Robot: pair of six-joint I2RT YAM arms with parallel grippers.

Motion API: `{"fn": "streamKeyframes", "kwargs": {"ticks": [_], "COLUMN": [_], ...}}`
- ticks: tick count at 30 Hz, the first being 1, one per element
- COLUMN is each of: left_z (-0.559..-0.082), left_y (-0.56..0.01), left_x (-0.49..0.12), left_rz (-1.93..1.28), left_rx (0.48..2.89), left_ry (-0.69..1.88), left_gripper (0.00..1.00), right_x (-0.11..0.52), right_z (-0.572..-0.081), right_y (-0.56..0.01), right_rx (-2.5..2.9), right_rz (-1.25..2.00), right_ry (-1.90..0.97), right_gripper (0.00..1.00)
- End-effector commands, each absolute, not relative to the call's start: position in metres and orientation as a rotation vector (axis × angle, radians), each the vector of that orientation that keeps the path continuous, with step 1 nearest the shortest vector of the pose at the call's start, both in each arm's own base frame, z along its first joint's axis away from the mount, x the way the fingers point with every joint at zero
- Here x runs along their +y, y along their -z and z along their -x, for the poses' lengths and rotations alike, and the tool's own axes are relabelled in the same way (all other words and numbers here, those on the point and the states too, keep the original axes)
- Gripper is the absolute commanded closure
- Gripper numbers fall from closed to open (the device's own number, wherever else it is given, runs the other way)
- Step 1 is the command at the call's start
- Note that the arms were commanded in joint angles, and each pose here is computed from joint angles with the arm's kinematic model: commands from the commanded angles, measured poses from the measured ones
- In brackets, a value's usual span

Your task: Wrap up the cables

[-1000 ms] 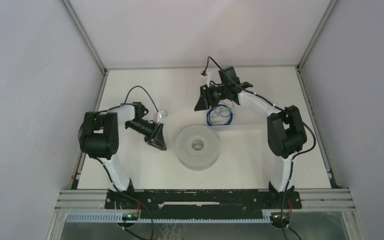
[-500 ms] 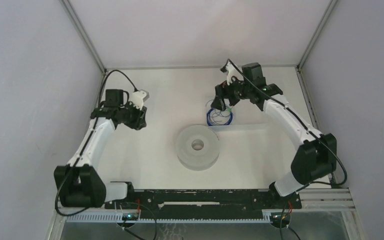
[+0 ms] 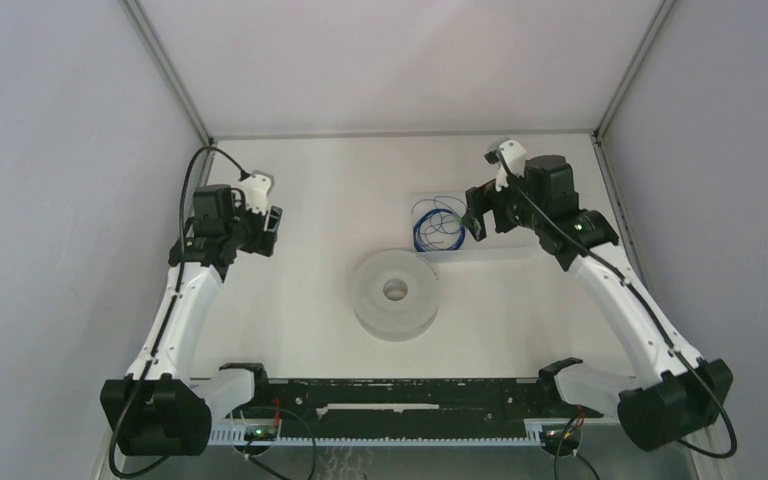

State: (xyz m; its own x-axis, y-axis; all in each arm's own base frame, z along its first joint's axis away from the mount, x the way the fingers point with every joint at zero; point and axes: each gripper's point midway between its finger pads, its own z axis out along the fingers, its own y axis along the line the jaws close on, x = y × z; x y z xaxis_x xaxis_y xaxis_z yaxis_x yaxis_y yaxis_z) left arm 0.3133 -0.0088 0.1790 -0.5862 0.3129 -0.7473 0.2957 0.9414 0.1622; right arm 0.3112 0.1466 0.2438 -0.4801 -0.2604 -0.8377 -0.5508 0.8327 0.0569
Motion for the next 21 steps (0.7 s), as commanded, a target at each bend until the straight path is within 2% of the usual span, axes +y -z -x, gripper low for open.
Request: {"fn": "streamKeyframes", "kwargs": {"ticks": [1, 4, 5, 9, 17, 21], "left_z": [-0.323, -0.325, -0.325, -0.322, -0.298, -0.283], "left_y": [-0.205, -0.223, -0.230, -0.261, -0.327, -0.325], "left_x": [0.011, 0.024, 0.028, 0.037, 0.029, 0.021], "left_rz": [-0.277, -0.198, -0.173, -0.117, -0.079, -0.031], "left_rx": [2.132, 2.063, 2.037, 1.905, 1.617, 1.508], "left_ry": [-0.108, -0.146, -0.158, -0.178, -0.148, -0.087], "left_gripper": [0.20, 0.02, 0.00, 0.00, 0.00, 0.00], "right_x": [0.116, 0.100, 0.095, 0.075, 0.068, 0.060], "right_z": [-0.315, -0.314, -0.314, -0.311, -0.304, -0.299], "right_y": [-0.273, -0.282, -0.286, -0.299, -0.306, -0.311], "right_rx": [2.000, 1.961, 1.942, 1.837, 1.684, 1.670], "right_rz": [0.427, 0.342, 0.317, 0.220, 0.226, 0.218], "right_ry": [-0.245, -0.182, -0.164, -0.130, -0.122, -0.080], "right_gripper": [0.00, 0.00, 0.00, 0.00, 0.00, 0.00]}}
